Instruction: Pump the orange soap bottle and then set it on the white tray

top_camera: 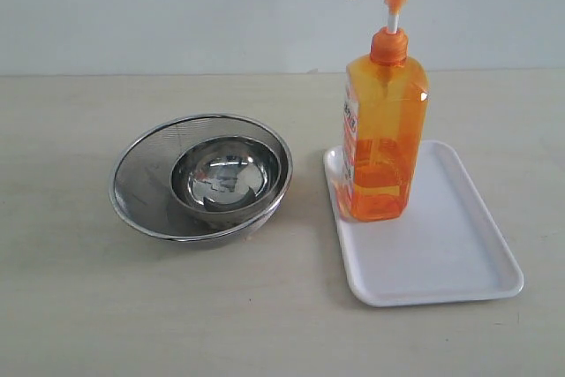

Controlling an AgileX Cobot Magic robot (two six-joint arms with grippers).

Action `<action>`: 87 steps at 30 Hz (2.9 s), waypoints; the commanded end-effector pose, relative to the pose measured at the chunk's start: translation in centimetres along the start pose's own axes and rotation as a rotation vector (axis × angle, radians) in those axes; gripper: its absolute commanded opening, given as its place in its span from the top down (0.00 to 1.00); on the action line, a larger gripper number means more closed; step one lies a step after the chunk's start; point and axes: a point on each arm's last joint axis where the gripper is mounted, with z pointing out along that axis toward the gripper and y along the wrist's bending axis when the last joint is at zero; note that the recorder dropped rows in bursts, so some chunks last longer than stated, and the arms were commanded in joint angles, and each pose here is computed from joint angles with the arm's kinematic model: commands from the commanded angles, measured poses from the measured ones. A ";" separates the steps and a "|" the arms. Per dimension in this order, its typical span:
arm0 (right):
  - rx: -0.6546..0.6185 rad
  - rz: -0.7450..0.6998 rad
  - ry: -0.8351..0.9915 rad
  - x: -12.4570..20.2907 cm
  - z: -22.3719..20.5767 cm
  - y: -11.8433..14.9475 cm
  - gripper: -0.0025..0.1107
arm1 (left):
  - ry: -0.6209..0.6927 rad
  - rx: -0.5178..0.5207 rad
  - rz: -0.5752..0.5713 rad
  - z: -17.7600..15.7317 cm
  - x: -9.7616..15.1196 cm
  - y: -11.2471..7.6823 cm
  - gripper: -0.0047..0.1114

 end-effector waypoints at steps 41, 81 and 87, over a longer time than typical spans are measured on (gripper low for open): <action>0.016 0.002 -0.012 0.0 0.0 -0.1 0.98 | -0.108 -0.081 -0.021 -2.6 0.2 0.5 0.92; 0.015 0.004 -0.012 0.0 0.0 -0.1 0.98 | 0.011 -0.236 -0.280 -4.9 7.9 0.0 0.92; 0.015 0.004 -0.012 0.0 0.0 -0.1 0.98 | 0.097 -0.274 -0.224 -4.7 10.2 0.2 0.92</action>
